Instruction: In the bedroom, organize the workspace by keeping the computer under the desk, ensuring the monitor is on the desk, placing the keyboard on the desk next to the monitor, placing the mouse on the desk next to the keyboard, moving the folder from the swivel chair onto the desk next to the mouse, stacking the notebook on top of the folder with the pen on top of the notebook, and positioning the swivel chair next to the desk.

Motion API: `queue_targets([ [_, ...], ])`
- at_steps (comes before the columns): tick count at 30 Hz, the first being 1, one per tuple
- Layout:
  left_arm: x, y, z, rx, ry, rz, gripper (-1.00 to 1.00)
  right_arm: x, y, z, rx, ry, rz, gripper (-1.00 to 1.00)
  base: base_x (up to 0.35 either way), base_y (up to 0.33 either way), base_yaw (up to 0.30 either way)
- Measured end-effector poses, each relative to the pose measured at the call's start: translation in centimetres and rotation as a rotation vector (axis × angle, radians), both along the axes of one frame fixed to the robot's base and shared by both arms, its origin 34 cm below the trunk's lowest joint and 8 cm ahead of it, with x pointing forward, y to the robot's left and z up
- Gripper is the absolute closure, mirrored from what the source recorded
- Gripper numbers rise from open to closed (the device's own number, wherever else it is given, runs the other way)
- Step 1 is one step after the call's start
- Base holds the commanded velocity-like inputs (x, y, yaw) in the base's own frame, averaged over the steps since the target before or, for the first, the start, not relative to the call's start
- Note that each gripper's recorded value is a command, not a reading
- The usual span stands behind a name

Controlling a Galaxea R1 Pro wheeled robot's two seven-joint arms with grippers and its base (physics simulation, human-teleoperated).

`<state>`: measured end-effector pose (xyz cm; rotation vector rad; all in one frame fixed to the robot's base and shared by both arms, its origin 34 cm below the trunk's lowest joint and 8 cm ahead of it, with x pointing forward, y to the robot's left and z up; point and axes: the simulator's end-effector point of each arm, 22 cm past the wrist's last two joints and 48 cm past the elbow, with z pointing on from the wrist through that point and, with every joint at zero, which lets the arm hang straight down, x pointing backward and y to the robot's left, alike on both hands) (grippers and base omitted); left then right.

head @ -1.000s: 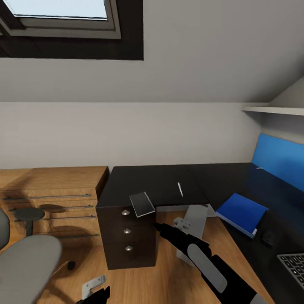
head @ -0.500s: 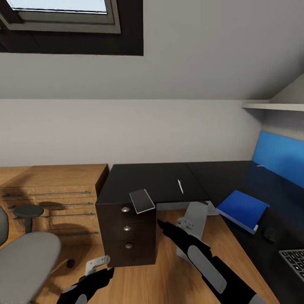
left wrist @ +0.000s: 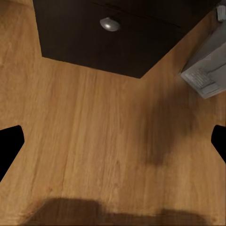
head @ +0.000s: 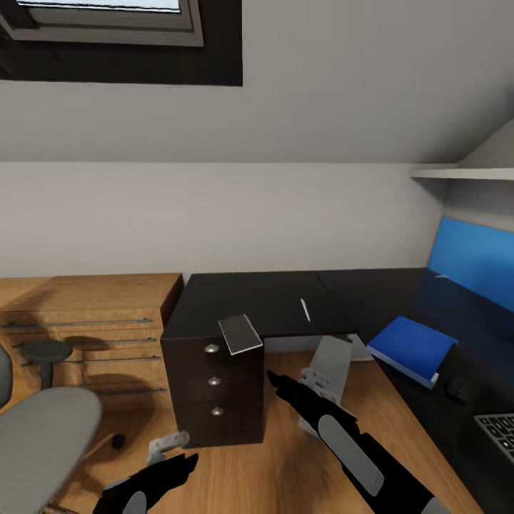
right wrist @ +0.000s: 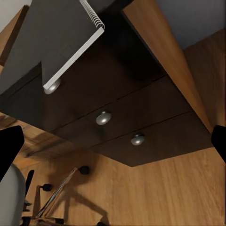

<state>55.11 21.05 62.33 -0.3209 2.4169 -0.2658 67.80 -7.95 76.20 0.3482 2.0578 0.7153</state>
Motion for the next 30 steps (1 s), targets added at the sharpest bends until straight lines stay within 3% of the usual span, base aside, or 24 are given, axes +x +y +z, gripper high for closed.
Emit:
queue_targets([
  [7,-1.1,0.8,-3.2,0.005,0.044,0.016,-1.0,-0.1,-0.3,-1.4,-0.004,0.0,-0.003,-1.0,0.0,0.0,0.0],
  [30,-2.1,0.9,-8.3,0.01,0.058,0.02,-1.0,-0.8,-0.2,-6.0,-0.01,-0.004,0.0,-1.0,0.0,0.0,0.0],
])
